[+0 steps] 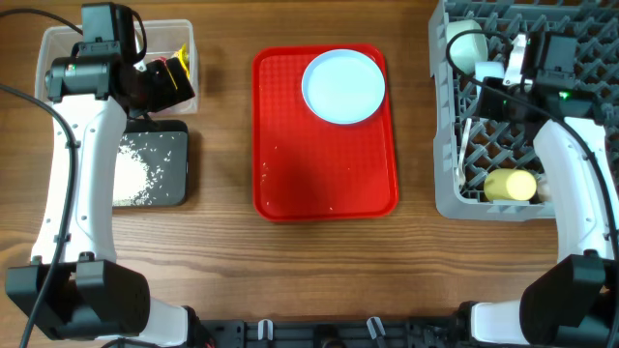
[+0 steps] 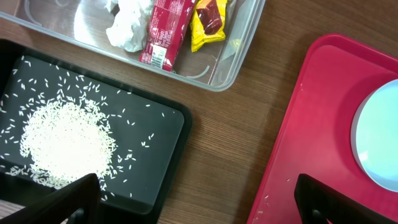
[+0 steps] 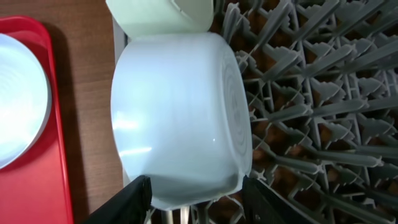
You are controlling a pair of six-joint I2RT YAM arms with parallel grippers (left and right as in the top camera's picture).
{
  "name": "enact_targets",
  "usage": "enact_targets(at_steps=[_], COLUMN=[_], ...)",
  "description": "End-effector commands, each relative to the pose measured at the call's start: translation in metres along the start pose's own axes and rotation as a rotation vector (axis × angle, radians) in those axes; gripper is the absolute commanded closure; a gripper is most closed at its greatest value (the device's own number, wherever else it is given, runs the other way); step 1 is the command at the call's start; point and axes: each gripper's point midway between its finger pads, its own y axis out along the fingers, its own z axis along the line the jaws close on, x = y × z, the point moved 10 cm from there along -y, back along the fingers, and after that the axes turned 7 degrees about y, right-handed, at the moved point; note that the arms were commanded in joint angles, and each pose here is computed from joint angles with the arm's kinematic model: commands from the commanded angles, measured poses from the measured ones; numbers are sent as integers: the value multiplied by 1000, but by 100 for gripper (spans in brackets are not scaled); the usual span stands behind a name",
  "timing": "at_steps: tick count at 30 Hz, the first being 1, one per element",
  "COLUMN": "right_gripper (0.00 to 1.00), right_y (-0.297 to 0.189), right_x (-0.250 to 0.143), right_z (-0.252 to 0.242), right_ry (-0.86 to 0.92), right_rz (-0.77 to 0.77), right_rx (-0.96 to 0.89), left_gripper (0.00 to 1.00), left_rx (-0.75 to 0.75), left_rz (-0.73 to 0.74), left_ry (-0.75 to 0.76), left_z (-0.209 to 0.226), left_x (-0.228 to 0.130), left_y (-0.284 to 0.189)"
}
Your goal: Sort waste into correct bins and load items into the dishwasher rack
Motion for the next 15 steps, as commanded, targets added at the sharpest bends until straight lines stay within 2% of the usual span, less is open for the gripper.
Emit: enact_targets(at_steps=[1, 7, 15], right_gripper=[47, 44, 43], right_y=[-9, -19, -16], right_x=[8, 20, 27], right_z=[-1, 0, 1], right_ry=[25, 29, 29], right_rz=[-67, -166, -204], right_rx=[7, 21, 25], left_gripper=[0, 0, 0], left_rx=[-1, 0, 0], left_rz=[8, 8, 8], left_ry=[-12, -12, -12], left_z=[1, 1, 1], left_x=[0, 0, 0], left_y=[4, 4, 4])
